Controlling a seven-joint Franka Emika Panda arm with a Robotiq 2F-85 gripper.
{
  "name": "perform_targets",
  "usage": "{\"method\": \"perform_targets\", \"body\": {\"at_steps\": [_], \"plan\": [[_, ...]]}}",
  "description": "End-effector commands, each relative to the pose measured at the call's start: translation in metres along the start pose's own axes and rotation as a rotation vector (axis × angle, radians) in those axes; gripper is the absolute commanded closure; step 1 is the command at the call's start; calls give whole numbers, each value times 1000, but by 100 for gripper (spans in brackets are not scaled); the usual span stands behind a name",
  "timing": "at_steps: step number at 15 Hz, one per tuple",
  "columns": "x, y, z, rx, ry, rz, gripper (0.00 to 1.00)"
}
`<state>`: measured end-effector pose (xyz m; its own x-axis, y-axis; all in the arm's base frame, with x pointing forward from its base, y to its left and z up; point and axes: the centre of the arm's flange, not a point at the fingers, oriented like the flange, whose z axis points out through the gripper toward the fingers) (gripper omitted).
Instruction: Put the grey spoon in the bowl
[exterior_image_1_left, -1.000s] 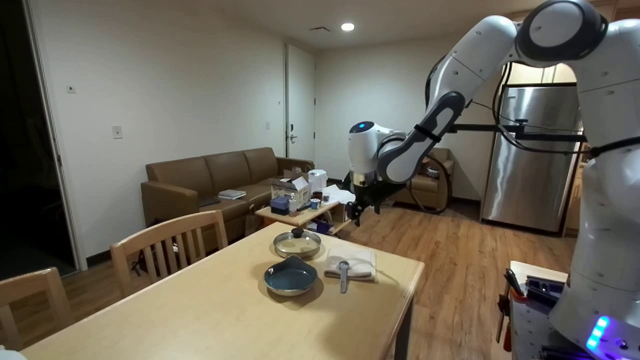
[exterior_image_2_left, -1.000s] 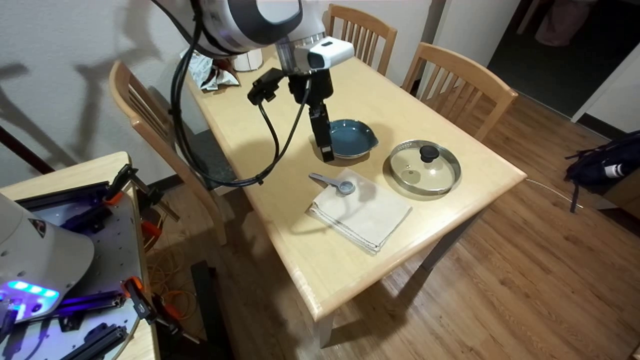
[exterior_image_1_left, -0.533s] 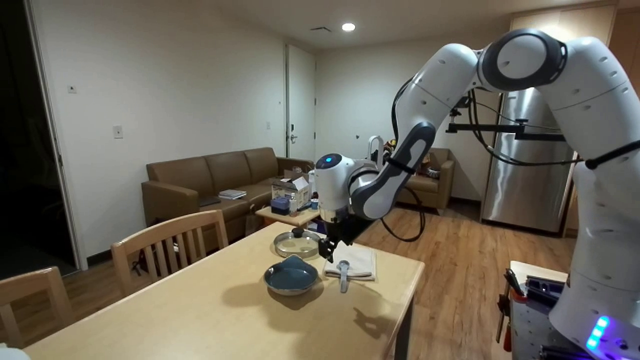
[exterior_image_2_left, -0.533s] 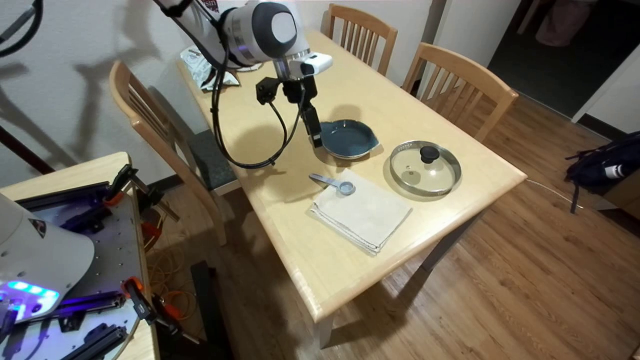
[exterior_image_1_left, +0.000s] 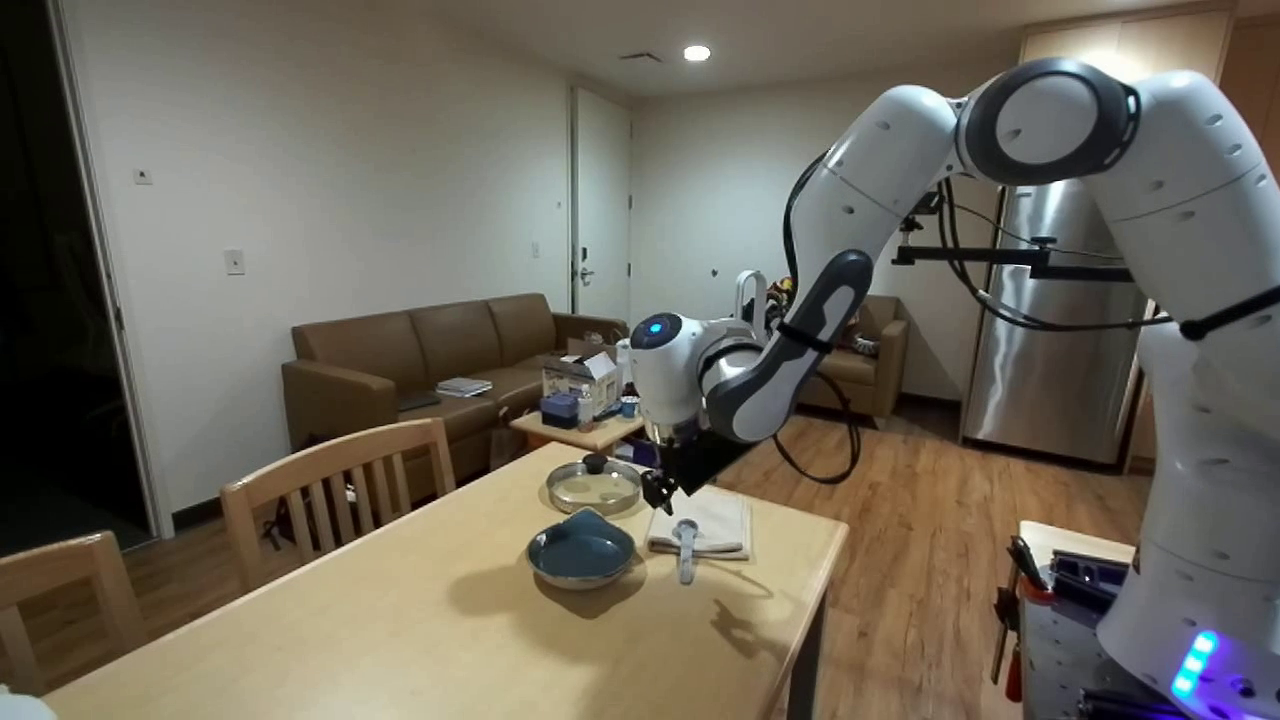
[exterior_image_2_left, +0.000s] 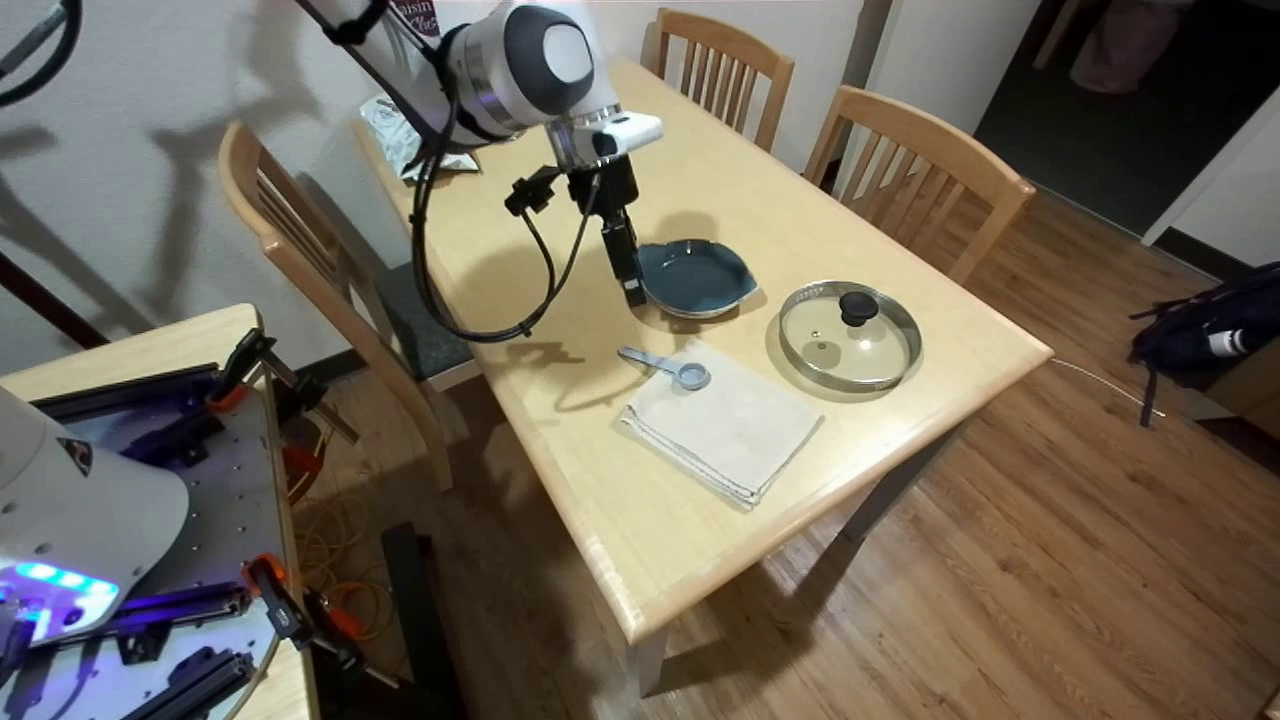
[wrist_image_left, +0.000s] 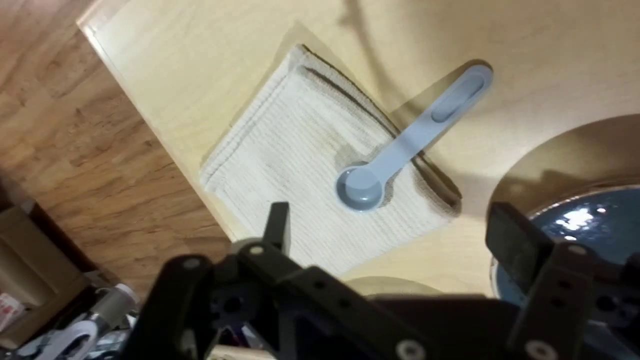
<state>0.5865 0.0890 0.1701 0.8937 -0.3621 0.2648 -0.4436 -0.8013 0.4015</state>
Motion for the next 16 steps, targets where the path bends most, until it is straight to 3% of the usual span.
{"method": "perform_targets", "body": {"at_steps": [1,2,3,7,9,12,14,15,16], "plan": [[-19,-14,28,-135,-36,94,0],[-24,-16,35,-113,-65,83,0],[-21,-7,21,-97,-36,63,0],[-32,-14,37,-113,-56,56,0],[-30,-15,41,-176,43,150,0],[-26,-11,63,-236,112,269,0],[-26,-4,82,-291,135,344,0],[-27,-3,64,-234,102,280,0],[-28,-1,73,-255,111,305,0]]}}
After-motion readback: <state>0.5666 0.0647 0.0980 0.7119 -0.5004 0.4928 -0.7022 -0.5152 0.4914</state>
